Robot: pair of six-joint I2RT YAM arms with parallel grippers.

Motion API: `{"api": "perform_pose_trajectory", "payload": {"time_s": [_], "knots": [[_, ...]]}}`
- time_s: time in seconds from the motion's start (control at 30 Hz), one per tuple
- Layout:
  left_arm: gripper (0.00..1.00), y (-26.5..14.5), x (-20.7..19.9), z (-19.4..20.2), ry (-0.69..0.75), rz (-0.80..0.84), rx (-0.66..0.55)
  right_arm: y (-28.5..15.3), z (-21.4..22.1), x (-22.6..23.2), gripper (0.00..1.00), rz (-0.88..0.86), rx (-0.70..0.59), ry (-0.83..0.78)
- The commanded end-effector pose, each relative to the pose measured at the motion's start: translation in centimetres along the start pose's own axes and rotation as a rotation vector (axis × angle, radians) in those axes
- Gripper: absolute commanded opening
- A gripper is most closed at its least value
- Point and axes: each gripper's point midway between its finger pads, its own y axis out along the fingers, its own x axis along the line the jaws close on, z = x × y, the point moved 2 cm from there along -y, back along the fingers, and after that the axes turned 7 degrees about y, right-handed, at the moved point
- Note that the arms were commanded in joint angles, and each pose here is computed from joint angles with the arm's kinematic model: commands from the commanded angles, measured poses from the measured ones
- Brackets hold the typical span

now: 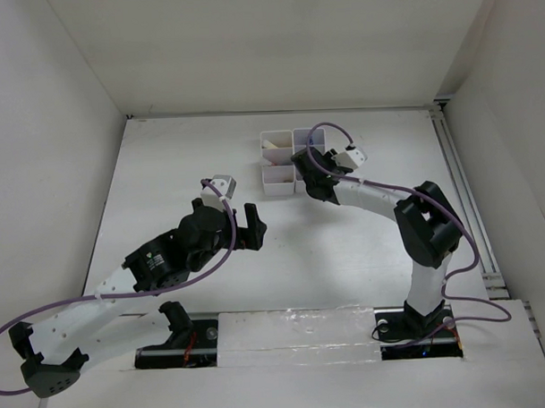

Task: Sort the stationery into containers
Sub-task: Place the stapler in the storage box.

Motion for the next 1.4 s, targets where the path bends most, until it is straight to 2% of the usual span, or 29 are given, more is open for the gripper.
{"api": "perform_pose_trajectory", "payload": {"time_s": [0.0, 0.4, 1.37], "knots": [[1.00, 0.0, -0.1, -0.5, -0.004, 0.011, -0.031, -0.8, -1.7, 2.1, 0.14, -0.054, -0.014, 0.090], [1.00, 0.2, -0.2, -0.3, 0.000, 0.016, -0.019, -0.9, -2.5, 2.5, 0.09, -0.061, -0.011, 0.128], [1.00, 0.1, -0.5, -0.2, 0.009, 0.032, -0.012, -1.7, -2.1, 3.1, 0.08, -0.061, -0.038, 0.200]]}}
